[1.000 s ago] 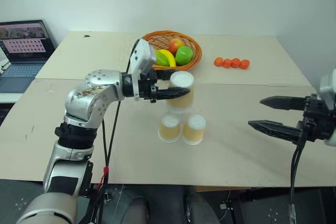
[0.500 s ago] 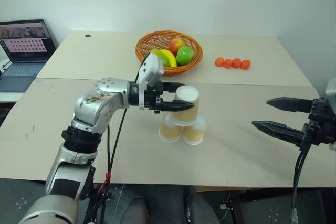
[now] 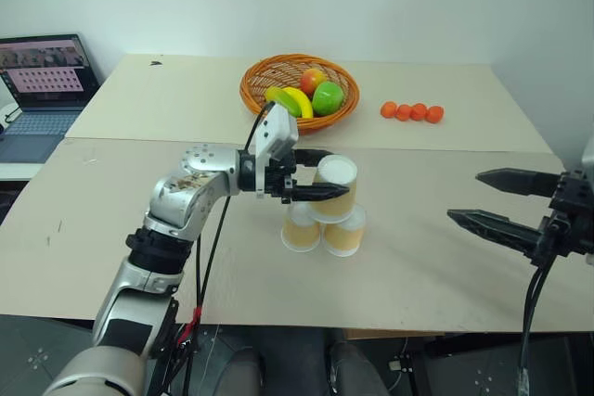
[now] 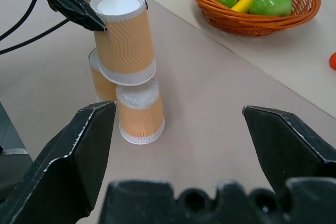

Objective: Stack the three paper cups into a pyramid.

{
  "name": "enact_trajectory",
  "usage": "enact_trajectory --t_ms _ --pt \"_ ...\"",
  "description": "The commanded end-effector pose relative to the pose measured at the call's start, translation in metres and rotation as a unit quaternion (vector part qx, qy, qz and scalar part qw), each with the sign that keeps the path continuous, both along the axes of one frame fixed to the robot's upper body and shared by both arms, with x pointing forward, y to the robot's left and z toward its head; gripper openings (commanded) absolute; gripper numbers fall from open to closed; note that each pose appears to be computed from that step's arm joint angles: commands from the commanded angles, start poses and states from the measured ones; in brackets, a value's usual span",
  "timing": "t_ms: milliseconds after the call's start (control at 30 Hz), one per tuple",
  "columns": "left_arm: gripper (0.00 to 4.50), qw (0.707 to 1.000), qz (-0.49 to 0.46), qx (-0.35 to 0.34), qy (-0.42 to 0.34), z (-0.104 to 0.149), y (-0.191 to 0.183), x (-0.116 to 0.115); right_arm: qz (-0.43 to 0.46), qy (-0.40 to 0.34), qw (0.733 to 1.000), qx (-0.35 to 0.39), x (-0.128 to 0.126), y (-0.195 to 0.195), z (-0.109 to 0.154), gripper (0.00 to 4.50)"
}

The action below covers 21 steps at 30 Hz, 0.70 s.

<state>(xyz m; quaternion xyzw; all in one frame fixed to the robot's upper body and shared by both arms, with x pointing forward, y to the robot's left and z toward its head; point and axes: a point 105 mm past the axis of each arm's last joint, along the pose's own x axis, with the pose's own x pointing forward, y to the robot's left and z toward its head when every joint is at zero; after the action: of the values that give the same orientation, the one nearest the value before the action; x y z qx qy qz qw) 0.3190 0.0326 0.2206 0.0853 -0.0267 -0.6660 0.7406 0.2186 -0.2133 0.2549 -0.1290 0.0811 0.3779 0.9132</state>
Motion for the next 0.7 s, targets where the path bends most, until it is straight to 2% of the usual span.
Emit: enact_trajectory --t_ms 33,467,700 --pt "4.47 1.0 -0.005 -0.007 -0.016 0.005 -0.001 -0.002 -0.005 -0.024 1.0 -0.01 -0.002 0.0 0.012 4.5" --pt "4.47 1.0 0.012 -0.012 -0.015 0.008 0.0 0.002 -0.009 -0.023 1.0 -0.006 -0.002 -0.006 0.012 4.5" --pt "4.47 0.999 -0.019 -0.037 -0.009 0.025 -0.005 -0.008 -0.008 -0.025 1.0 -0.008 0.0 -0.004 0.013 4.5"
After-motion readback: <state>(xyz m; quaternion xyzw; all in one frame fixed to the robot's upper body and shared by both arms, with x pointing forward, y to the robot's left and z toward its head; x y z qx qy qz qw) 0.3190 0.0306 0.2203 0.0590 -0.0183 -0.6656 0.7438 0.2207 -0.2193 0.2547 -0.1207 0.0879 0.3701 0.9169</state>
